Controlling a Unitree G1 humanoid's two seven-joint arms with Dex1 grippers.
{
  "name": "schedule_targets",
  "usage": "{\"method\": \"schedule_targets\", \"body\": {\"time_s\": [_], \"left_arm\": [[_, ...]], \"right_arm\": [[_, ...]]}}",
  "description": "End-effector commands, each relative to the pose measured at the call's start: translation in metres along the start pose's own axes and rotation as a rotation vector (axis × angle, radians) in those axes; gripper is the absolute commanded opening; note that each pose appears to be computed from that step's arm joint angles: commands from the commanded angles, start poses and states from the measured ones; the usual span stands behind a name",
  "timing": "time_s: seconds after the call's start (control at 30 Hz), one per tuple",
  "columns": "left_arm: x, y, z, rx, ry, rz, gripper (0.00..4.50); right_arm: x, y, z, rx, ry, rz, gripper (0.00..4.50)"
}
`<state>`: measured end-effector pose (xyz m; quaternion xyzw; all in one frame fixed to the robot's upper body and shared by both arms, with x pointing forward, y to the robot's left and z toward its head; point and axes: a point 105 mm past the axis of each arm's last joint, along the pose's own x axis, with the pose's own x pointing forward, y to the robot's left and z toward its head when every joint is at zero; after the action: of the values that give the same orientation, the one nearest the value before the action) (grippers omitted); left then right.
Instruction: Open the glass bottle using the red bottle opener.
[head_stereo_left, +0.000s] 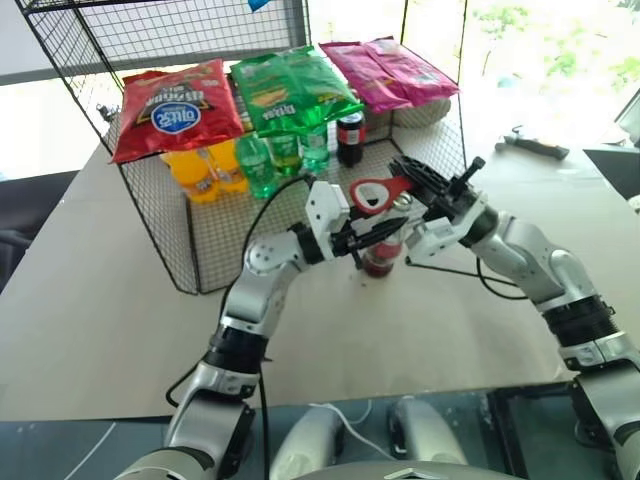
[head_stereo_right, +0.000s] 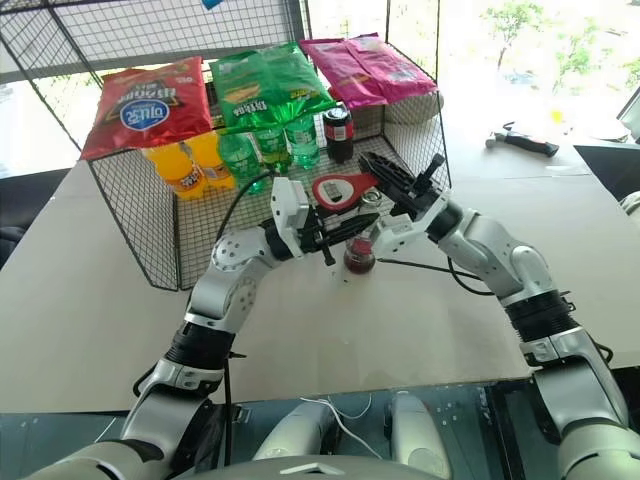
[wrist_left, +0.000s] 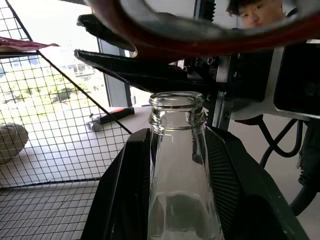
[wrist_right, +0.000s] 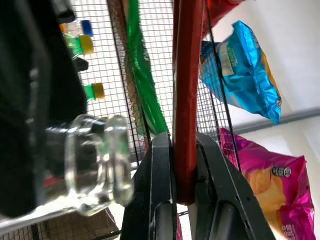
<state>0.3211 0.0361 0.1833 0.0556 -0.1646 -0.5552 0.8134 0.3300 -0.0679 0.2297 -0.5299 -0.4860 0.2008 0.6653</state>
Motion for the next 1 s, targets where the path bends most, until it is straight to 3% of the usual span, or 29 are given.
{"method": "schedule_targets", "body": {"time_s": [0.03,0.23,0.43,0.6,0.67,0.73,1.0], "left_arm": [[-0.011,0.002,-0.015,-0.018,0.086,0.033,1.19],[-0.016,0.002,-0.012,-0.01,0.093,0.044,1.19],[-0.02,0.003,-0.006,-0.019,0.08,0.048,1.19],[-0.019,0.007,-0.004,-0.005,0.069,0.074,1.19],[-0.018,0.009,-0.003,0.008,0.062,0.086,2.14],[-0.017,0.01,-0.003,0.013,0.058,0.092,2.58],[-0.018,0.011,-0.004,0.009,0.058,0.087,2.58]], "right_arm": [[-0.001,-0.025,-0.001,0.046,0.016,-0.126,0.0],[-0.006,-0.026,-0.01,0.157,0.081,-0.176,0.0],[-0.015,-0.003,-0.028,0.502,0.236,-0.18,0.0],[-0.019,0.003,-0.029,0.584,0.266,-0.167,0.0],[-0.02,0.004,-0.029,0.585,0.27,-0.159,0.0],[-0.021,0.004,-0.029,0.586,0.274,-0.156,0.0],[-0.024,0.004,-0.033,0.584,0.289,-0.152,0.0]]}}
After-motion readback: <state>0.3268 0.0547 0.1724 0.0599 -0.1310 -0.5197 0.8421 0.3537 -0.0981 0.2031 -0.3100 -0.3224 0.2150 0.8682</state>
